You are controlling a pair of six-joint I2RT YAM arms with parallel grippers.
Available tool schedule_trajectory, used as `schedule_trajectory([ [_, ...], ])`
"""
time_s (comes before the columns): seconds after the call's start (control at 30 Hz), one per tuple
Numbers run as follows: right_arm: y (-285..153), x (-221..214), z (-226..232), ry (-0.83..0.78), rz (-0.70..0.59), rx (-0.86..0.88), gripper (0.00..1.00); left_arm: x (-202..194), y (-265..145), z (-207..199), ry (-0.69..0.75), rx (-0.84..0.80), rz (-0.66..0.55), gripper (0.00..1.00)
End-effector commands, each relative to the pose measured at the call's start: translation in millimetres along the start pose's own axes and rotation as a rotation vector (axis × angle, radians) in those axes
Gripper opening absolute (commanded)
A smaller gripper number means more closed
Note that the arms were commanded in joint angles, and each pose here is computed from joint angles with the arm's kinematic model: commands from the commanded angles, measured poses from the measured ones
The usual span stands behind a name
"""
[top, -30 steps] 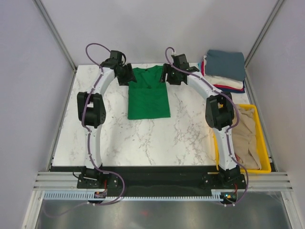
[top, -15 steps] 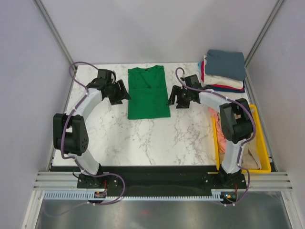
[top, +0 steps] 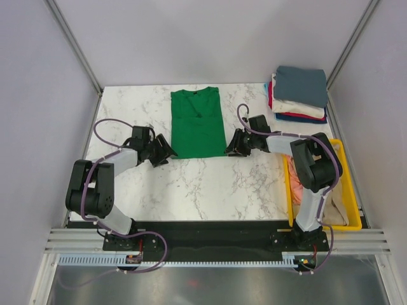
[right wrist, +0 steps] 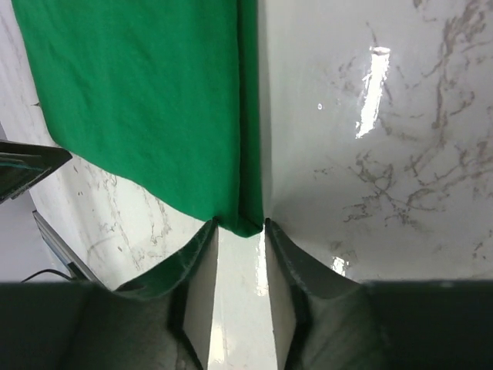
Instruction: Fold and stack the t-shirts
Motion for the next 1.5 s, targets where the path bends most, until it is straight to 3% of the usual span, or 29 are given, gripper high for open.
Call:
schedule_trajectory([
  [0.0,6.8,-11.3,-7.8,0.01,0.017,-0.011,0.37,18.9,-3.0,-20.5,-0.004,-0.102,-0.103,0.63],
  [0.07,8.1,-14.6,-10.0,0.013,0.024,-0.016,0.25,15.8,1.0,-16.3,-0.007,-0.099,-0.096,0.63],
  [0.2,13.5,-14.4,-11.4,0.013,0.02,0.003,0.11,16.5,6.1,-11.2,-0.007,-0.08,-0.101,0.61],
  [0.27,14.6,-15.9,-13.3,0.011,0.024,-0.001,0.08,16.9,8.5,-9.7,-0.003,-0.074,-0.101,0.5],
  [0.63,17.4,-21.9,-20.1,0.008,0.044,-0.015,0.0,10.0,17.5,1.7,-0.007,-0.046,-0.079,0.36],
  [0.73,16.5,-23.3,-21.7,0.006,0.049,-0.02,0.0,10.7,18.5,2.7,-0.005,-0.043,-0.084,0.23],
  [0.77,16.0,-23.8,-21.8,0.004,0.051,-0.022,0.0,11.2,18.8,2.4,-0.004,-0.045,-0.086,0.13],
  [0.87,12.2,-23.2,-19.9,0.003,0.046,-0.02,0.0,10.3,18.6,2.4,0.006,-0.048,-0.086,0.02],
  [1.17,-22.6,-43.4,-11.0,-0.014,0.045,-0.016,0.0,-9.7,-12.7,-17.5,0.074,-0.096,-0.087,0.02],
  [1.47,-63.9,-71.0,0.3,-0.025,0.025,0.001,0.0,-53.7,-60.8,0.8,0.062,-0.099,-0.046,0.02],
])
Point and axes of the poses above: each gripper's point midway between its finger pads, its own y axis out along the fingers, its own z axis along the line the jaws close on, x = y × z, the point moved 3 cm from there along -y, back along the fingers, and after that the axes turned 7 degrees about -y, right-handed, at the moved point
